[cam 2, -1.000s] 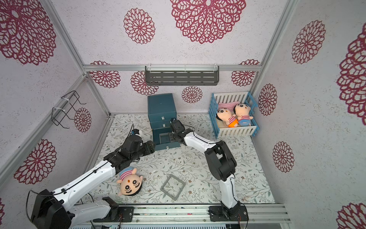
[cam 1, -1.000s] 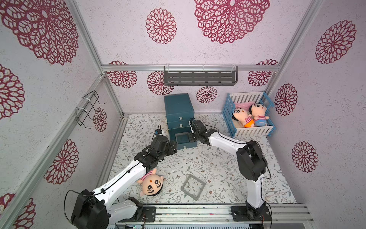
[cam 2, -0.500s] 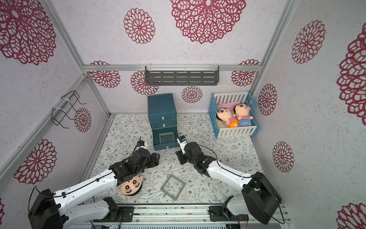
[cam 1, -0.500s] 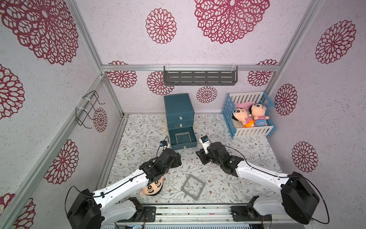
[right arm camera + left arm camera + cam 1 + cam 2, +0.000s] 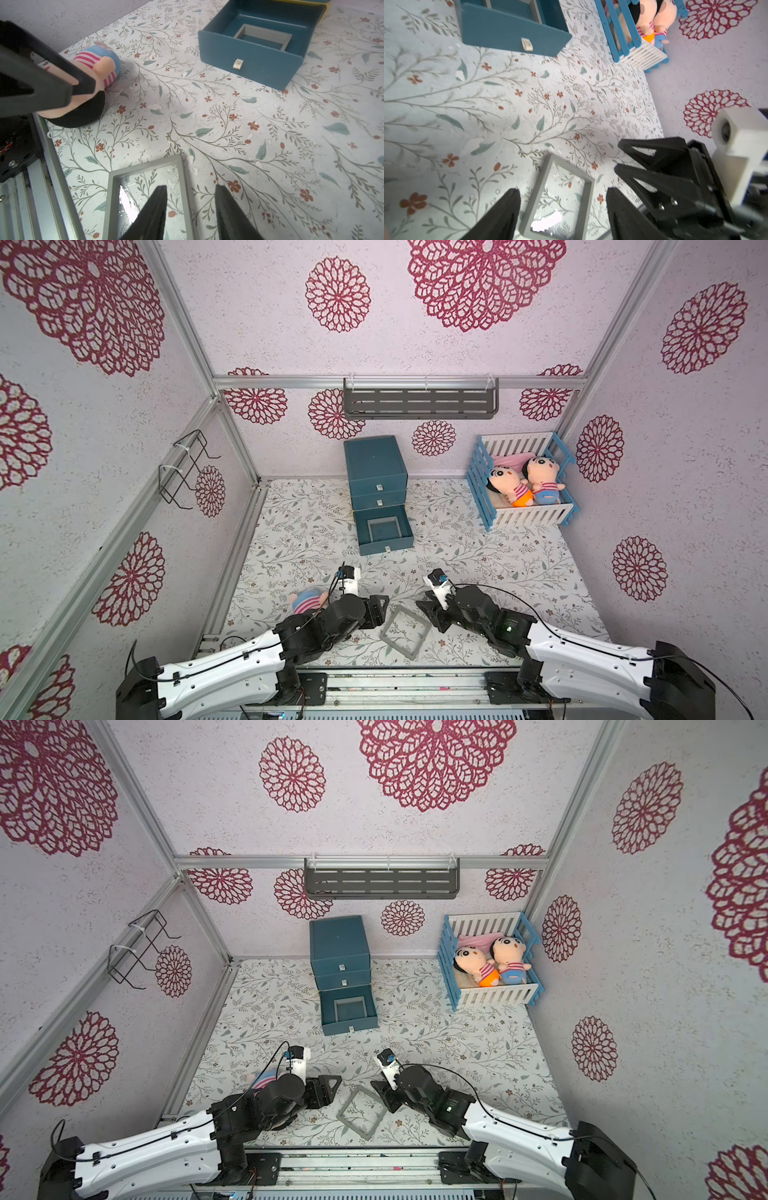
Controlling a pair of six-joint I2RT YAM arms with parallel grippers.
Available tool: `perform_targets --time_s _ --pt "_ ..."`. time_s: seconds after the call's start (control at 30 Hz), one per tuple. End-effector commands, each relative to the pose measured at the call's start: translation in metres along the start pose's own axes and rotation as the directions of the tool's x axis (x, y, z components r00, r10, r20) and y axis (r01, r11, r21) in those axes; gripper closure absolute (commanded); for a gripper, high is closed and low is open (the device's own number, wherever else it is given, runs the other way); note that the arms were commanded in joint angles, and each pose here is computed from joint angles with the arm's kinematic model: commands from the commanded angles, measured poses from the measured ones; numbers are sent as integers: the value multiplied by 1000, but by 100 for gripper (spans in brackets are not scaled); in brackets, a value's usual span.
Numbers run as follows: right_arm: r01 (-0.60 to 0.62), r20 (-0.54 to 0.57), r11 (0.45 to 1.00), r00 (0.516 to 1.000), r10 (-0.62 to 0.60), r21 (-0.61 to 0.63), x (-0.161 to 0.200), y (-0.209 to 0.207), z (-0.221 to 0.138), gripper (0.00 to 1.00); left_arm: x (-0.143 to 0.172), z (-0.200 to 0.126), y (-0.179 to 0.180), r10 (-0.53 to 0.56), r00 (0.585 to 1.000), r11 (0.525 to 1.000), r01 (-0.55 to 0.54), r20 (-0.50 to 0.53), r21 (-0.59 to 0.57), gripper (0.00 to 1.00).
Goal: Place the brooch boxes into the drawer by color
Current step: Pick up the brooch box from the center of the board.
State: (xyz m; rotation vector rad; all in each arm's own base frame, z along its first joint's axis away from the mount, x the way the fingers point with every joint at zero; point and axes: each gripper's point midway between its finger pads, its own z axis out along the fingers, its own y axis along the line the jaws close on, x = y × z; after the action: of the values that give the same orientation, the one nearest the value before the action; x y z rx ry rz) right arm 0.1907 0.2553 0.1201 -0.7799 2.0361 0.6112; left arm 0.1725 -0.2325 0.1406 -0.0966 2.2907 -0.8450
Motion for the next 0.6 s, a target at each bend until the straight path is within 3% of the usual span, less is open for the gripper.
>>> perform_targets --time_s 0.0,0.57 --pt "-28 24 1000 999 28 -3 -5 3 -2 56 12 0 0 -28 1000 1000 28 6 0 28" --pt "-9 -67 1000 998 10 17 26 10 17 56 37 -7 6 -47 999 999 47 19 -13 27"
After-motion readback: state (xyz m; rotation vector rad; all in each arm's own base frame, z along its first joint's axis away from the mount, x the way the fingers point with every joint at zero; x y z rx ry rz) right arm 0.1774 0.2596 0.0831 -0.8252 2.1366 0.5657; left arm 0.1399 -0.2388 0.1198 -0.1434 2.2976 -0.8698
